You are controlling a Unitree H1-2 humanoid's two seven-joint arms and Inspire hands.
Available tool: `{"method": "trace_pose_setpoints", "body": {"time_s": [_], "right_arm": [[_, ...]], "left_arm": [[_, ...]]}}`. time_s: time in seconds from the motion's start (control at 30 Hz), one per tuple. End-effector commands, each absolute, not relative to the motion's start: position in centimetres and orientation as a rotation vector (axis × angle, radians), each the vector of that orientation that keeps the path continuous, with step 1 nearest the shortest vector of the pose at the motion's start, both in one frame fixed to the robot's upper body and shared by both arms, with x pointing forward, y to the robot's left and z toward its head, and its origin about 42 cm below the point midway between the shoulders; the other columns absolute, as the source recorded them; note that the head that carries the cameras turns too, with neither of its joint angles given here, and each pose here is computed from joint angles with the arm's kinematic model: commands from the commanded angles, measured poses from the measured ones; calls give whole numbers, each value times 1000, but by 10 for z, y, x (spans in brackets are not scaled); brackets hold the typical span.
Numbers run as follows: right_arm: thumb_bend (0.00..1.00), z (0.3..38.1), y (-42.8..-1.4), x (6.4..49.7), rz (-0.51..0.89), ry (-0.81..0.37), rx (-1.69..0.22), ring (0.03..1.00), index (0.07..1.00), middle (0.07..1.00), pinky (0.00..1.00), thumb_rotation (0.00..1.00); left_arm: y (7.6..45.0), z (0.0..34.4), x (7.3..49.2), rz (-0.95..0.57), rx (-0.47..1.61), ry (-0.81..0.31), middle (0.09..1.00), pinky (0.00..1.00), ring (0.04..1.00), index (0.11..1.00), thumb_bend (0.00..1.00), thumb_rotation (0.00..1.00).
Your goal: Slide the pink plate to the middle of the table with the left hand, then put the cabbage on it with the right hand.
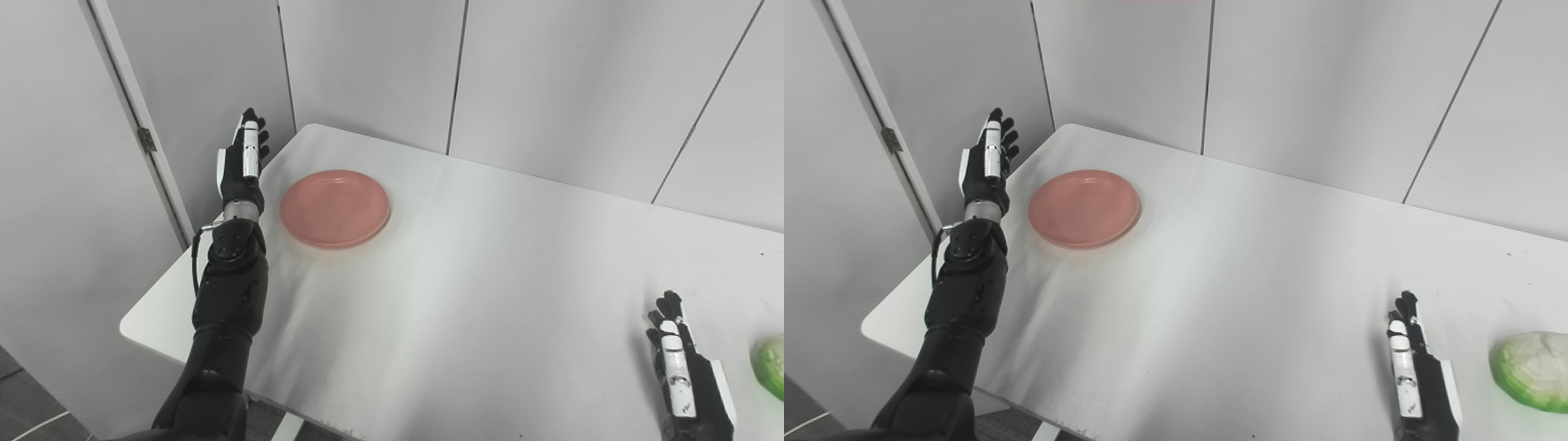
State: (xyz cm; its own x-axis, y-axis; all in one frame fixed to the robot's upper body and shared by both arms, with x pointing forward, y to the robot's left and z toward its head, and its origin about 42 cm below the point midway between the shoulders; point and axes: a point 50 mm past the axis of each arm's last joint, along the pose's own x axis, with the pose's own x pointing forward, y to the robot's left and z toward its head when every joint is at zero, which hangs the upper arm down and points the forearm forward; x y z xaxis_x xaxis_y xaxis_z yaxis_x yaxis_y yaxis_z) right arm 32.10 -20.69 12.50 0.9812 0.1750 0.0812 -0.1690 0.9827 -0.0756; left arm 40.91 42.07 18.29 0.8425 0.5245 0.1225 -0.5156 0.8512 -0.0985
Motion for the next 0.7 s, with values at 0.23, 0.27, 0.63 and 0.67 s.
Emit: {"method": "trace_pose_setpoints", "body": {"time_s": [0.23,0.27,0.63,0.67], "right_arm": [[98,131,-208,321,178,-111,-72,994,1000,1000,1000,1000],[98,131,-208,321,179,-112,-71,994,1000,1000,1000,1000],[96,132,-208,320,173,-113,-75,989,1000,999,1000,1000],[98,132,-208,320,172,-114,-77,986,1000,996,1000,1000]], "left_arm": [[432,196,419,577,-64,-205,930,930,929,929,411,1000],[432,195,419,581,-64,-199,927,925,926,922,410,1000],[426,176,421,582,-131,-122,919,907,923,899,417,1000],[426,173,421,584,-134,-112,906,891,909,887,421,1000]]}}
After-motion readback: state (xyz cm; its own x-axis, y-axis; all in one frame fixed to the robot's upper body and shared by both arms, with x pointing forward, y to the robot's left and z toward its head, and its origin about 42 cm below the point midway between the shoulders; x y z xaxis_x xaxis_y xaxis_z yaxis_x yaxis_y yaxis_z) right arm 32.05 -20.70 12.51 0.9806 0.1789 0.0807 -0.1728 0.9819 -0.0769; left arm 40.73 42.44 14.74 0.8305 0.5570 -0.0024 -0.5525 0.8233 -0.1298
